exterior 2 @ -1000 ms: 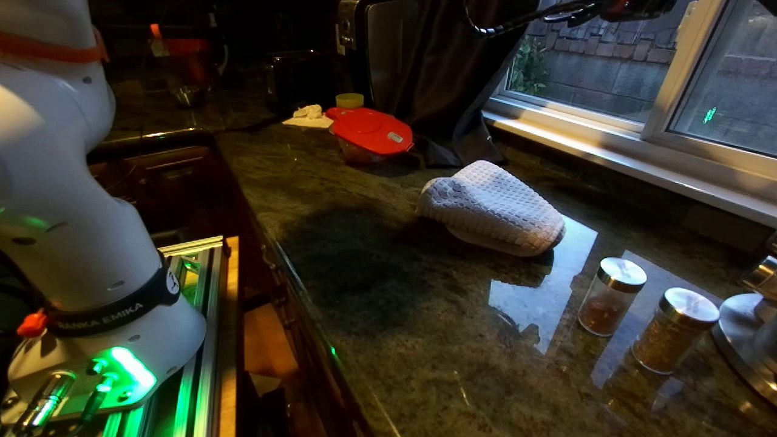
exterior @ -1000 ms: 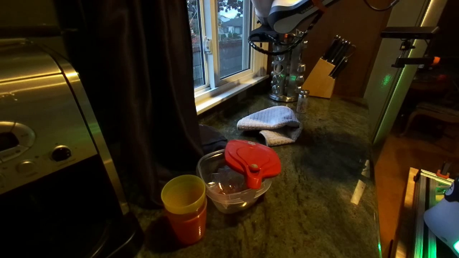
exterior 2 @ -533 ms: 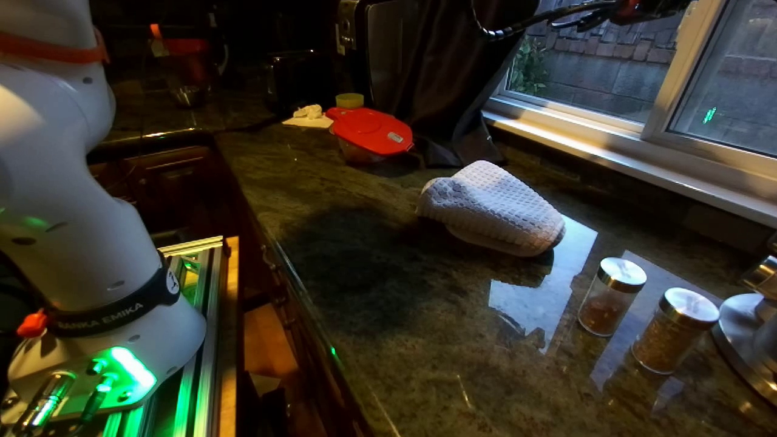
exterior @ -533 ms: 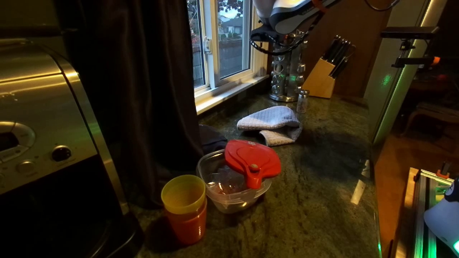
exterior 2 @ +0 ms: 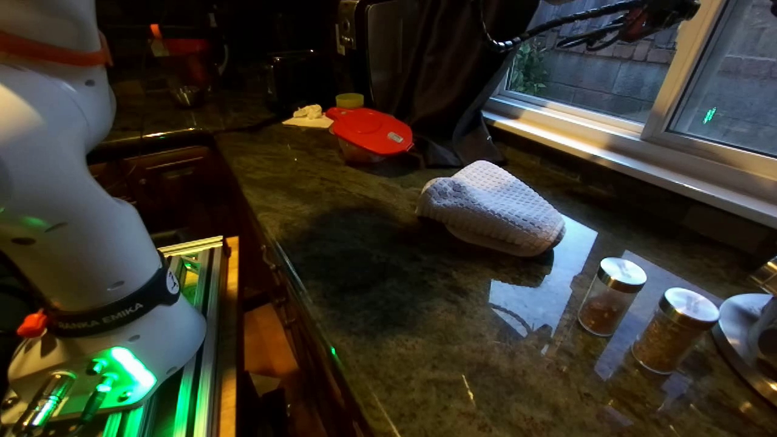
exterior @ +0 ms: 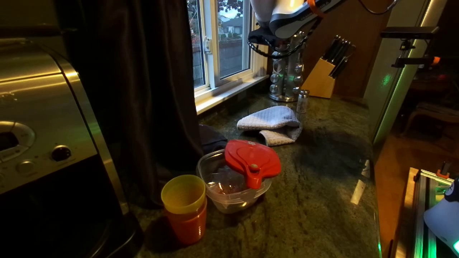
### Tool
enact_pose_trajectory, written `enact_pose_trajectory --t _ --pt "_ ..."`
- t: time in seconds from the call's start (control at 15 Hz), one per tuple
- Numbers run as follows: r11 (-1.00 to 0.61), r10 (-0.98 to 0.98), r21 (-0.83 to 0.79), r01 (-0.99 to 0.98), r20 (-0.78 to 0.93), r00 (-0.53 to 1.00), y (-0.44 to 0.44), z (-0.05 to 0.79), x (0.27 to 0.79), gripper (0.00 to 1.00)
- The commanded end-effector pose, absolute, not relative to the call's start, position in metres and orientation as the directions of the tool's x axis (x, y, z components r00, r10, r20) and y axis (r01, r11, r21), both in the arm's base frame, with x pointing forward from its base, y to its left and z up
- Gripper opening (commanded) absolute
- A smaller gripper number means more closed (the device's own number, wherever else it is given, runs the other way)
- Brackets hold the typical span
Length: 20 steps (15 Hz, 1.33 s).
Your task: Put one glass jar on the silver stand.
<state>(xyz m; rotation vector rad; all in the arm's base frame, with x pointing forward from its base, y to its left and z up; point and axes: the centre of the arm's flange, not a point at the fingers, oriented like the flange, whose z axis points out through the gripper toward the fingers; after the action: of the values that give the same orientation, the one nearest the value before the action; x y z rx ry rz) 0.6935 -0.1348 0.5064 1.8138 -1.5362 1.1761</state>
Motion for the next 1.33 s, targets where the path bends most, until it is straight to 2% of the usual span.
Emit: enact_pose_trajectory --t 0.0,0.8,1.27 --pt "-0.239 -0.523 -0.220 -0.946 0.850 -0.066 -0.140 0.497 0.702 0.00" --pt "-0.120 -0.486 -0.395 -0.911 0.823 -0.293 -0.153 0.504 0.711 0.00" --pt "-0.091 -0.455 -0.381 -0.920 0.838 -0.302 -0.159 0.498 0.713 0.00"
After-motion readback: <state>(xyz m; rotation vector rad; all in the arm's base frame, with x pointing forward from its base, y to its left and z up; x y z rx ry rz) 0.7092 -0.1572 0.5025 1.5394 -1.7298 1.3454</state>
